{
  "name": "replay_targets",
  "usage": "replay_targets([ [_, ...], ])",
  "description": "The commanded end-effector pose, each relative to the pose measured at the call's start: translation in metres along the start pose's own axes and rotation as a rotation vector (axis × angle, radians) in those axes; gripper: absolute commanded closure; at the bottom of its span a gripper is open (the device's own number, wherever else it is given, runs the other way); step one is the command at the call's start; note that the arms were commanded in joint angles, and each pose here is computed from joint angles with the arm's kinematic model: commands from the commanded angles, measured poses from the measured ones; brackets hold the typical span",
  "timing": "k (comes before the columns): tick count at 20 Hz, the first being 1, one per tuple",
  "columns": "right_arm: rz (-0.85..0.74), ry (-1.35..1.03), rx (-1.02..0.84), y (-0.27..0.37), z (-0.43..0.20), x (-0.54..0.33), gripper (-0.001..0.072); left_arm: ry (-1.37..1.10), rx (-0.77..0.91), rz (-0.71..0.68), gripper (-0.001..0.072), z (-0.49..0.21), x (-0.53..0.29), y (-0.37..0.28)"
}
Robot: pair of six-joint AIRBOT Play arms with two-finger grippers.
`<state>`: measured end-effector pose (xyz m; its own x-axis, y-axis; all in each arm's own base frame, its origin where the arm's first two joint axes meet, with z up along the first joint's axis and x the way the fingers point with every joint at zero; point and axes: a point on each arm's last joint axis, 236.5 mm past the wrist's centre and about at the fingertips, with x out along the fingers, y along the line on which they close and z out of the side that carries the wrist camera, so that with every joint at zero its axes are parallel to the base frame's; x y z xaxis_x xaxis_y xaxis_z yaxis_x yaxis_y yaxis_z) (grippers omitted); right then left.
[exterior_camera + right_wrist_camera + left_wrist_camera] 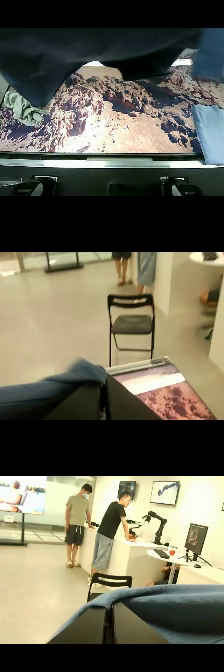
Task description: Fold the clothes and pants, and hang the long-sleeved shirts on hangers.
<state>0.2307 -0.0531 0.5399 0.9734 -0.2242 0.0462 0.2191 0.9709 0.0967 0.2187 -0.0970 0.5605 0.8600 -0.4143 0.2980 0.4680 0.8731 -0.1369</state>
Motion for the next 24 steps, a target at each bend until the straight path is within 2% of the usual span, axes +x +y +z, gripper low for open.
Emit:
replay_targets([
  [1, -0.020, -0.111, 0.016, -0.012, 0.030, -0.048, 0.0672, -0.058, 0.019, 0.007, 0.0683, 0.024, -0.026, -0.016],
  [4, -0.009, -0.189, 0.001, -0.010, 0.048, -0.052, 0.0672, -0.017, 0.034, 0.037, 0.0684, 0.013, -0.020, -0.005],
  [6, -0.021, -0.093, -0.037, -0.009, 0.025, -0.032, 0.0672, 0.134, 0.012, 0.067, 0.0684, -0.032, -0.005, 0.015],
  [10, -0.075, 0.489, -0.095, -0.011, -0.146, 0.062, 0.0672, 0.526, -0.208, 0.154, 0.0683, -0.205, 0.035, 0.089],
  [13, -0.083, 0.769, -0.149, -0.007, -0.295, 0.151, 0.0671, 0.752, -0.423, 0.291, 0.0683, -0.370, 0.046, 0.154],
  [16, -0.134, 0.932, 0.000, 0.001, -0.424, 0.207, 0.0672, 0.929, -0.536, 0.374, 0.0682, -0.495, 0.053, 0.186],
  [18, -0.189, 1.077, 0.200, 0.017, -0.492, 0.213, 0.0671, 1.033, -0.628, 0.392, 0.0681, -0.556, 0.053, 0.188],
  [22, -0.132, 1.275, 0.488, 0.071, -0.567, 0.209, 0.0670, 1.111, -0.868, 0.415, 0.0678, -0.618, 0.049, 0.176],
  [23, -0.124, 1.293, 0.513, 0.076, -0.572, 0.208, 0.0670, 1.121, -0.894, 0.412, 0.0616, -0.620, 0.048, 0.174],
  [24, -0.112, 1.290, 0.512, 0.075, -0.570, 0.210, 0.0626, 1.133, -0.905, 0.403, 0.0487, -0.617, 0.046, 0.174],
])
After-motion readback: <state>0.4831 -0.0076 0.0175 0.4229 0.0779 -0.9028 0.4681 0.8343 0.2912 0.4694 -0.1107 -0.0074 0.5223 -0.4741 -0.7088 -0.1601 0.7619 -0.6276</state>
